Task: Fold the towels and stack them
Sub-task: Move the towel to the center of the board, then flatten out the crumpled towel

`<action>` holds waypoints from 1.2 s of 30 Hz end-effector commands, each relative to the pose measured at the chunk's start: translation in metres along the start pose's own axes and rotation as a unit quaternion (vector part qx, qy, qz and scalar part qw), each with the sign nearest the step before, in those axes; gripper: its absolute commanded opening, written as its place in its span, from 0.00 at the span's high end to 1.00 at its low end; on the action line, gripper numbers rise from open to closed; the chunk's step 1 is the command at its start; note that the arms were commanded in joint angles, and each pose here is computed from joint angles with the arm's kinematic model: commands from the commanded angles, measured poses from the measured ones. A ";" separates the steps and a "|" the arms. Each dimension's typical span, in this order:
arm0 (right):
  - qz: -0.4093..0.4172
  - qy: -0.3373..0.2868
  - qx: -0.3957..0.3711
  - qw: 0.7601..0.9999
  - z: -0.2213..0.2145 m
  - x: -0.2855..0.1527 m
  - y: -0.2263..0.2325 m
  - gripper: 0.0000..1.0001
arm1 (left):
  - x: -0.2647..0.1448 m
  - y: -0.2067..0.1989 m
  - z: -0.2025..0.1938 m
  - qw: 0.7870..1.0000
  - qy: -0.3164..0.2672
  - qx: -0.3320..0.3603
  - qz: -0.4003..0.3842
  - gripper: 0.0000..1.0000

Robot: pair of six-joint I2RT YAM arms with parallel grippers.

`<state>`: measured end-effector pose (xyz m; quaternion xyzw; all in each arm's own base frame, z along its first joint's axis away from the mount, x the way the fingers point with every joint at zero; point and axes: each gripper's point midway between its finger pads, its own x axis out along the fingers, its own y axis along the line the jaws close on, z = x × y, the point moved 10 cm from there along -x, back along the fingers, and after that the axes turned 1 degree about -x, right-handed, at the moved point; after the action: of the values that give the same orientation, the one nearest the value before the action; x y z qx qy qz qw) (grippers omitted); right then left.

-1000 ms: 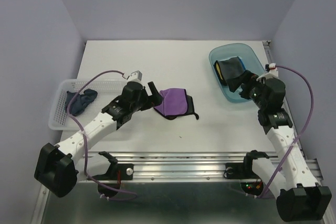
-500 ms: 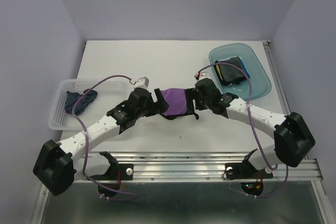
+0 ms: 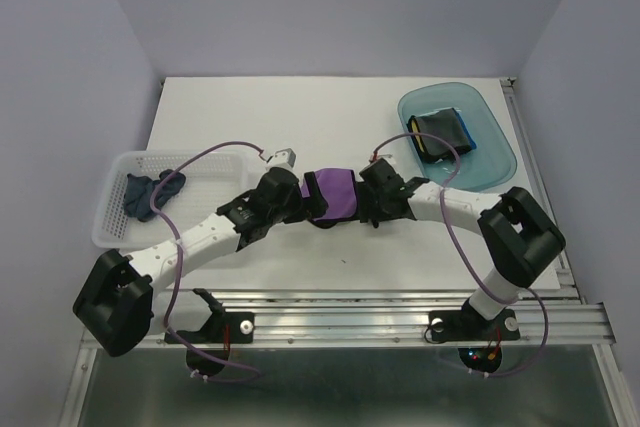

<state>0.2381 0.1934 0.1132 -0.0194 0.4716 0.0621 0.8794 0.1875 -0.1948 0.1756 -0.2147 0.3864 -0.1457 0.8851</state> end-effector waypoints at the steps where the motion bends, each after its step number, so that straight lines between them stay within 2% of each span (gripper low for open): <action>1: 0.031 -0.020 0.025 0.999 0.012 0.006 0.012 0.27 | -0.007 -0.013 0.015 0.999 -0.038 0.013 -0.026 0.01; 3: 0.034 -0.011 0.027 0.999 0.008 0.010 0.014 0.34 | -0.009 -0.015 0.017 0.998 -0.042 0.024 -0.031 0.01; 4: 0.035 -0.008 0.027 0.999 0.006 0.011 0.014 0.50 | -0.009 -0.014 0.018 0.998 -0.044 0.030 -0.030 0.01; 6: 0.038 -0.003 0.032 0.999 0.000 0.012 0.012 0.66 | -0.009 -0.015 0.021 0.997 -0.054 0.049 -0.027 0.01; 7: 0.041 -0.003 0.033 0.999 -0.001 0.012 0.012 0.70 | -0.009 -0.015 0.022 0.997 -0.055 0.056 -0.027 0.01; 8: 0.045 -0.001 0.031 0.999 -0.004 0.012 0.011 0.77 | -0.009 -0.016 0.024 0.996 -0.056 0.064 -0.029 0.01; 11: 0.085 -0.001 0.034 0.996 -0.009 0.005 0.012 0.89 | -0.008 -0.029 0.032 0.993 -0.059 0.085 -0.061 0.01; 14: 0.118 -0.025 0.031 0.992 -0.006 -0.005 0.013 0.92 | -0.004 -0.042 0.029 0.988 -0.045 0.105 -0.104 0.01; 17: 0.113 -0.041 0.030 0.992 -0.003 -0.009 0.009 0.92 | 0.008 -0.048 0.024 0.987 -0.030 0.121 -0.104 0.01; 26: 0.130 -0.035 0.042 0.990 -0.005 -0.004 0.002 0.94 | 0.049 -0.067 0.013 0.980 0.034 0.163 -0.105 0.01; 32: 0.133 -0.027 0.053 0.989 -0.008 0.002 -0.004 0.94 | 0.083 -0.067 0.008 0.984 0.060 0.163 -0.048 0.06; 36: 0.142 -0.023 0.058 0.988 -0.008 0.006 -0.005 0.94 | 0.099 -0.066 0.002 0.983 0.071 0.167 -0.012 0.14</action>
<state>0.2304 0.1875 0.1027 0.0835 0.4690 0.1428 0.8676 0.2425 -0.2872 0.1424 -0.0731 0.4225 -0.2507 0.8679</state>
